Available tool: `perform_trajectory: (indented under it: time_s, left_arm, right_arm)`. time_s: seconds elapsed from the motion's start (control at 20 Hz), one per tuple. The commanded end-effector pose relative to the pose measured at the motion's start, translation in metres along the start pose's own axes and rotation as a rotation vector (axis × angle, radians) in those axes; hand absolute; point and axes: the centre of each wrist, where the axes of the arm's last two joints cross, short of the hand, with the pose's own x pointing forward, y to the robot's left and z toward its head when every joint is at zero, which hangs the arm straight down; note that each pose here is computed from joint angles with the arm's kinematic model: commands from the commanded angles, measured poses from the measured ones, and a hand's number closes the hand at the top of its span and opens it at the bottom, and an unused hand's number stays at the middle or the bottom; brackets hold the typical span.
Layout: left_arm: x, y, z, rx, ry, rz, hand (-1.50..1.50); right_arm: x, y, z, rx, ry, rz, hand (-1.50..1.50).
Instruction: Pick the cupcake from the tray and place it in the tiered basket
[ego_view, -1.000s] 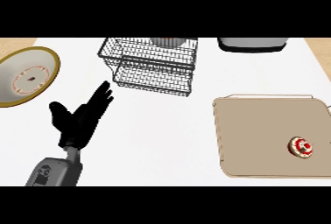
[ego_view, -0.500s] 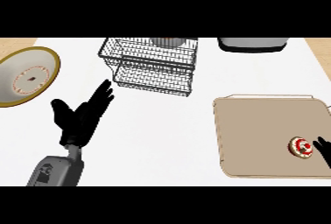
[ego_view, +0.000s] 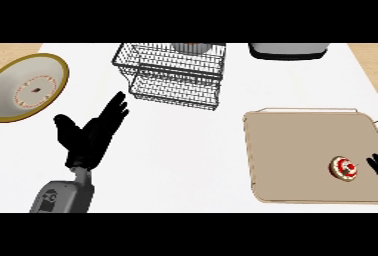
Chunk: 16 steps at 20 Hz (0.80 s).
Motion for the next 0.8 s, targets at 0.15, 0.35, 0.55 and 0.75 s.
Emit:
perform_trajectory:
  time_s: [0.15,0.35,0.55,0.75]
  left_arm:
    - [-0.016,0.001,0.01,0.019,0.0,0.011,0.0]
    - [0.012,-0.005,0.015,0.01,0.008,-0.013,0.0]
    - [-0.007,0.005,0.003,-0.004,-0.002,0.011,0.0]
    - [0.009,0.006,0.0,-0.003,-0.011,-0.003,0.0]
  right_arm:
    - [-0.011,0.022,-0.024,-0.009,0.005,-0.021,-1.5]
    - [-0.019,0.021,-0.032,-0.023,0.007,-0.047,-1.5]
    - [-0.003,0.005,-0.042,-0.016,0.012,-0.042,-1.5]
    - [-0.004,0.052,-0.045,-0.017,0.01,-0.095,-1.5]
